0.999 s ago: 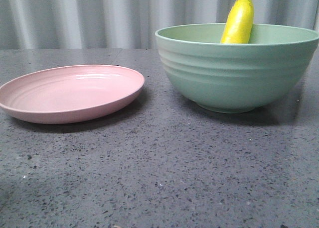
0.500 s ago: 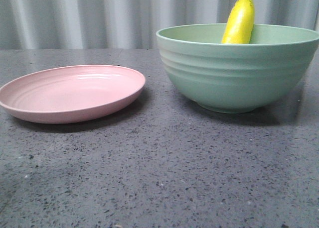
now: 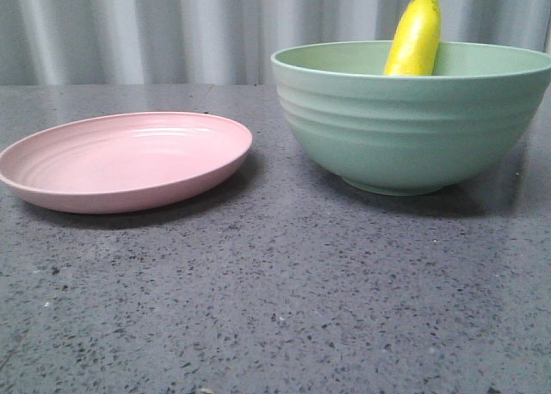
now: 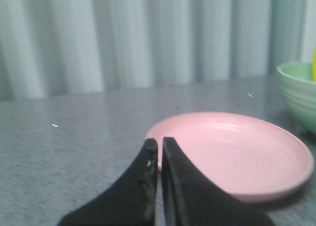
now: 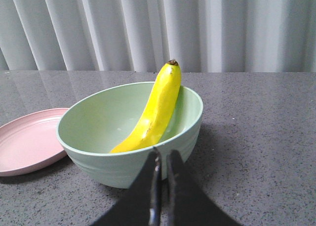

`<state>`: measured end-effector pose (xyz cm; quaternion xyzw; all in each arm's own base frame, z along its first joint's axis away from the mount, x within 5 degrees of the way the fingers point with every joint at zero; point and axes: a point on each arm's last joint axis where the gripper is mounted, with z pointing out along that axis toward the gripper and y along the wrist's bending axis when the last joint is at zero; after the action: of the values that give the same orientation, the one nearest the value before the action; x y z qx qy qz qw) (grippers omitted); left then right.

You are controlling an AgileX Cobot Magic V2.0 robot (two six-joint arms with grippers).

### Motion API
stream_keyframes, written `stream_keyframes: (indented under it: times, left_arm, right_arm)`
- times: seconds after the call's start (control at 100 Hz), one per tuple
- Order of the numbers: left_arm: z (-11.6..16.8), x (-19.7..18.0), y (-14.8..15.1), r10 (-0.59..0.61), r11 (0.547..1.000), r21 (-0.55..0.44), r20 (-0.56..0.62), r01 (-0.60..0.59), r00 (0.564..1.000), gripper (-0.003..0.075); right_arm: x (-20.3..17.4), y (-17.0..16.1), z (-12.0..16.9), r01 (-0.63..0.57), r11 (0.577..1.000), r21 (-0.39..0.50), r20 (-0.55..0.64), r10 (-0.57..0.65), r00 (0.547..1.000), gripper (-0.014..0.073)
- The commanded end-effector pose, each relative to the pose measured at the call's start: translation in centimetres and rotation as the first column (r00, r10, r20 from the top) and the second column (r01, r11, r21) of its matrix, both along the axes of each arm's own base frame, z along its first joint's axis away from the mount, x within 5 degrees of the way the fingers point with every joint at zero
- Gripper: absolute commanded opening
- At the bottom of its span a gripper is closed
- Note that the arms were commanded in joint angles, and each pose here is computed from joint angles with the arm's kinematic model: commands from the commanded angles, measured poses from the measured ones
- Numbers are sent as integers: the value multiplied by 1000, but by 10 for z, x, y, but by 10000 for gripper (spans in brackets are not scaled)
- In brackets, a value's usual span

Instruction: Transfer banana from pink plate to green bowl

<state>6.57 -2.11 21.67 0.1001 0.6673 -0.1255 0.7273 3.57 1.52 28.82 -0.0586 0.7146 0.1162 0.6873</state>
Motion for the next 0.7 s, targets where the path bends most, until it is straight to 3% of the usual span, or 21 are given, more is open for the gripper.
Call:
stream_keyframes:
  times: [0.0, 0.22, 0.52, 0.69]
  left_arm:
    - [4, -2, 9, 113, 993, -25, 75, -111, 991, -20]
    - [6, -13, 21, 300, 954, -48, 138, -297, 944, -20]
    - [-29, -12, 17, 276, 961, 74, -220, -267, 935, -20]
    - [-29, -13, 17, 272, 962, 69, -230, -263, 934, -20]
  right_arm:
    - [-1, -2, 14, 19, 1000, 12, 85, -19, 996, -68]
    - [-1, -2, 14, 19, 1000, 12, 85, -19, 996, -68]
    - [-1, -2, 14, 19, 1000, 12, 85, -19, 996, -68]
    - [-1, -2, 14, 19, 1000, 12, 85, -19, 996, -68]
